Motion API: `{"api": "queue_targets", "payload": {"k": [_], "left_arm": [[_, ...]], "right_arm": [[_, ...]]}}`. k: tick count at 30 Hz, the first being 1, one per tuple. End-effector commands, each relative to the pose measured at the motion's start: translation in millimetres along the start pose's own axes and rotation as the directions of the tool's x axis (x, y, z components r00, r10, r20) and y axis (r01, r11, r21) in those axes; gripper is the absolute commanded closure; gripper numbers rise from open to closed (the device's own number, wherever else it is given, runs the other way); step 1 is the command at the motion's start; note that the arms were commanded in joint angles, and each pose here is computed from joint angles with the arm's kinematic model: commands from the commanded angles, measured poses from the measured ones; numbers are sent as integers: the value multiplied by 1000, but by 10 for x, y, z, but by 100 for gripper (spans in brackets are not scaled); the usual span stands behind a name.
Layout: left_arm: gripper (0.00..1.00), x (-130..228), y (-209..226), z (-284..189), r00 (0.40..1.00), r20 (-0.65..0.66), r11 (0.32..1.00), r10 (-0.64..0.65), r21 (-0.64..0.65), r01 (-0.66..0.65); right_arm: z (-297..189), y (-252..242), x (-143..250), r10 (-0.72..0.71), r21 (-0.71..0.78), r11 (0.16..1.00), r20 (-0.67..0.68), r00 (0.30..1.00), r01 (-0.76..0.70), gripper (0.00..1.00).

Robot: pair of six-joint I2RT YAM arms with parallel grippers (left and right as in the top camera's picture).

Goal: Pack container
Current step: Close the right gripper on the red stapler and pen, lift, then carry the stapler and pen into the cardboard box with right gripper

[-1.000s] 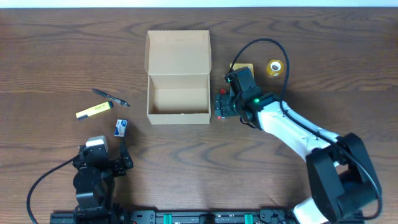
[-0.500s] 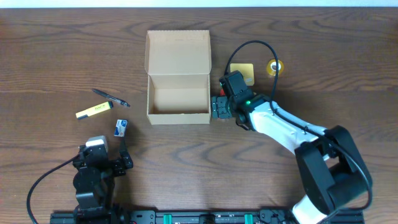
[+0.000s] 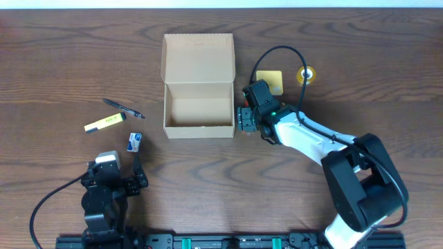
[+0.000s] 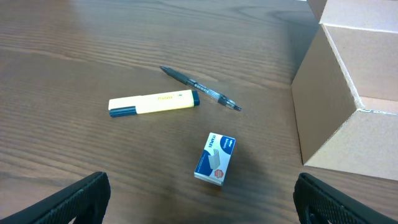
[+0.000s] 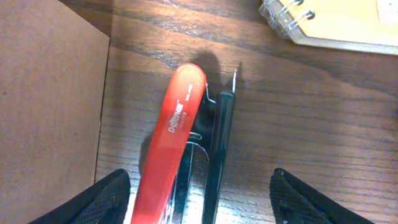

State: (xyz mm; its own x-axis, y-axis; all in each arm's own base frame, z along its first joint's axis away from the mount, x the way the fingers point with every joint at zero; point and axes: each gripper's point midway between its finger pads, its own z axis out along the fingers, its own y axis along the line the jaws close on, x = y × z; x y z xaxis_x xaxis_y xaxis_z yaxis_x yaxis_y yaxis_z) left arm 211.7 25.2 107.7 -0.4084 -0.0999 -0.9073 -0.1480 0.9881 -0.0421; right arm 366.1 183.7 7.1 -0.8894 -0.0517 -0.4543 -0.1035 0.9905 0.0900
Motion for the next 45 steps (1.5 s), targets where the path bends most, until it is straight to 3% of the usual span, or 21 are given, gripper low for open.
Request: {"api": "queue_targets", "payload": {"k": [1, 7, 20, 24, 30, 36, 41, 45], "left_arm": [[5, 58, 19, 26, 1000, -10, 1000, 3, -12, -3], [5, 58, 19, 26, 1000, -10, 1000, 3, -12, -3], [5, 58, 19, 26, 1000, -10, 1000, 3, -12, -3], [5, 58, 19, 26, 1000, -10, 1000, 3, -12, -3], [5, 57, 19, 26, 1000, -10, 1000, 3, -12, -3], [5, 58, 19, 26, 1000, -10, 1000, 3, -12, -3], [5, 58, 19, 26, 1000, -10, 1000, 3, -12, -3], [5, 58, 19, 26, 1000, -10, 1000, 3, -12, -3]], "right_arm": [[40, -29, -37, 11, 21, 1000, 6, 1000, -11, 30], [55, -45, -37, 14, 24, 1000, 6, 1000, -14, 41], [71, -113, -19, 25, 36, 999, -8, 1000, -25, 80], [60, -110, -20, 25, 34, 999, -8, 1000, -25, 99], [-199, -127, -60, 6, 34, 999, -2, 1000, -6, 99], [-810, -41, -432, -106, -11, 994, 159, 982, 109, 99], [-1402, 61, -722, -179, -41, 978, 330, 927, 204, 99], [-1759, 359, -859, -293, -91, 923, 461, 838, 373, 99]]}}
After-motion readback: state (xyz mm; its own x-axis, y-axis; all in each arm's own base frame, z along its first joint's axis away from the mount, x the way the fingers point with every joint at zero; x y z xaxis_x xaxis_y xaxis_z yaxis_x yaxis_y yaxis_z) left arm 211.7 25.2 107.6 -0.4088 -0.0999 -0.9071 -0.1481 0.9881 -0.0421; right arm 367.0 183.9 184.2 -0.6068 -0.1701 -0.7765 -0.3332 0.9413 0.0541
